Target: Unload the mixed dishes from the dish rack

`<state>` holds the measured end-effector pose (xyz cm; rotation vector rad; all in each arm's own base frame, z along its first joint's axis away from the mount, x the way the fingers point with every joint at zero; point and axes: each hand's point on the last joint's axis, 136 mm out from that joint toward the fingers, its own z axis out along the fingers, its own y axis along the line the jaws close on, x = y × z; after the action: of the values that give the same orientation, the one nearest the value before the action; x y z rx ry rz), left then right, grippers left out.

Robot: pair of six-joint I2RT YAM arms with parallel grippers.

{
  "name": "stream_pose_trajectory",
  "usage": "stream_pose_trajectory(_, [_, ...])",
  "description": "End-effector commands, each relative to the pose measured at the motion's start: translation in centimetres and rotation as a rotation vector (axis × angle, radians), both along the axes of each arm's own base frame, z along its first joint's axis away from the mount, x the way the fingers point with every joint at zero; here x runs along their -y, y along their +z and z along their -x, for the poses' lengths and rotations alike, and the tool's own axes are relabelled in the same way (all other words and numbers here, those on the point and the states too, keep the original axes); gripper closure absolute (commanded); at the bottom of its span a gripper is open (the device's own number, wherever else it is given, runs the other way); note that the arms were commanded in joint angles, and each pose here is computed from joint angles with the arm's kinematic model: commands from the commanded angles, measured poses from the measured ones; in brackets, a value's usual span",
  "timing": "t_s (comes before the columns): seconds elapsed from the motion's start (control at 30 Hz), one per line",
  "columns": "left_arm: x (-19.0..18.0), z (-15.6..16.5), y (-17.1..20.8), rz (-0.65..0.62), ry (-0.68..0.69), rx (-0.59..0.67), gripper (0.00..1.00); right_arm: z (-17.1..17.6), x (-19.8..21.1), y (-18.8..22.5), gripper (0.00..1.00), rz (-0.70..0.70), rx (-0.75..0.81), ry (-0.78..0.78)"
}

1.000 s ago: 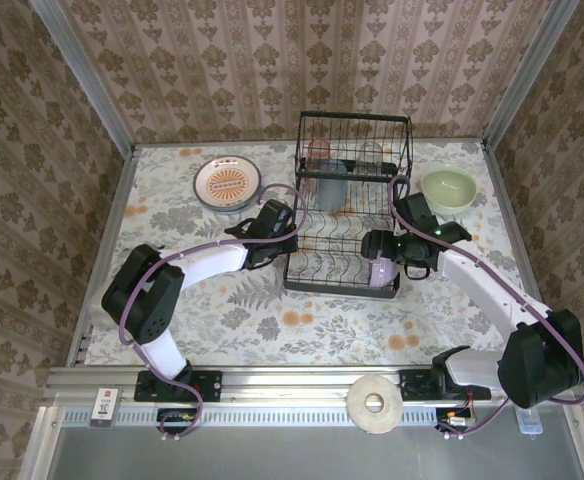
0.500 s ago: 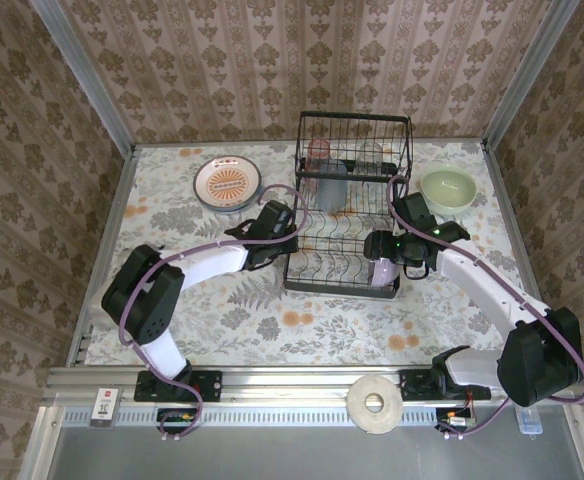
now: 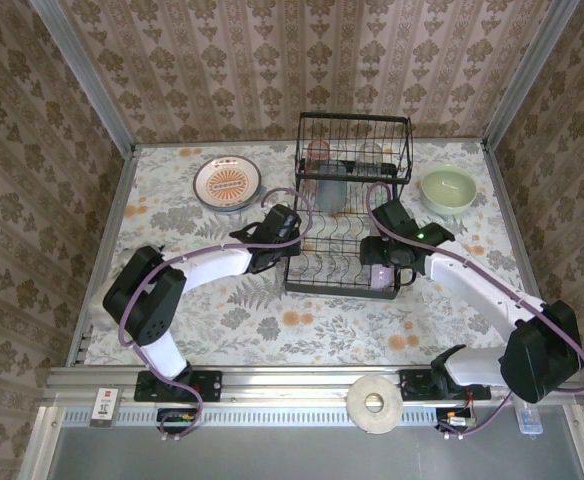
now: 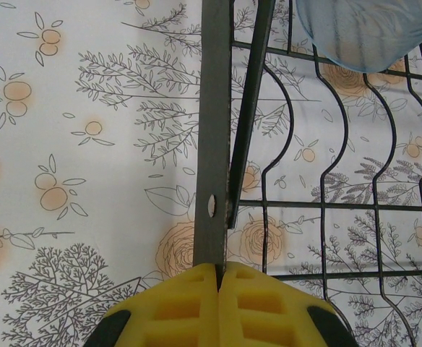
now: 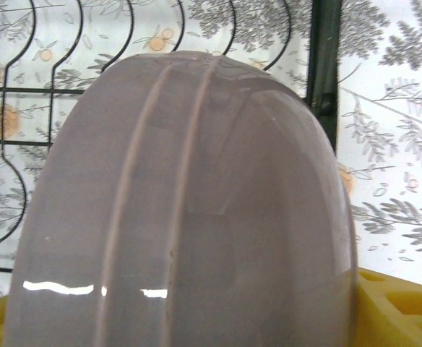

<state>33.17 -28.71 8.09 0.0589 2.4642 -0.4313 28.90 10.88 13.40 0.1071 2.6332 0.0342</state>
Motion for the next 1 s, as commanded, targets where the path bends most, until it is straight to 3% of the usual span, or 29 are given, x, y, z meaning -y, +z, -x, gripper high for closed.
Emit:
stream_pose_trajectory(0.0, [-1.8,3.3,-4.6,-0.119,-0.006,-0.166,1.00,-1.7,0.0,3.9,1.00,0.041,0.132,-0.033])
stream_pose_trajectory(0.57, [-1.6,3.4,-5.1,-0.128,-0.013,-0.177,1.00,-1.8,-0.7,6.6,1.00,0.119,0.257,-0.038])
stream_pose_trajectory(0.8, [-0.6,3.4,-4.8,-0.092,-0.051,-0.175,1.00,-1.9,-1.7,5.6,1.00,0.085,0.229,-0.012])
stream_pose_trajectory(0.83, [-0.5,3.4,-4.7,-0.085,-0.055,-0.170,1.00,-1.8,-1.8,5.4,0.97,0.081,0.222,-0.010])
stream_pose_trajectory(0.97, [-0.3,3.4,-4.1,-0.076,-0.074,-0.158,0.97,-1.9,-2.0,5.5,0.71,0.068,0.222,-0.009])
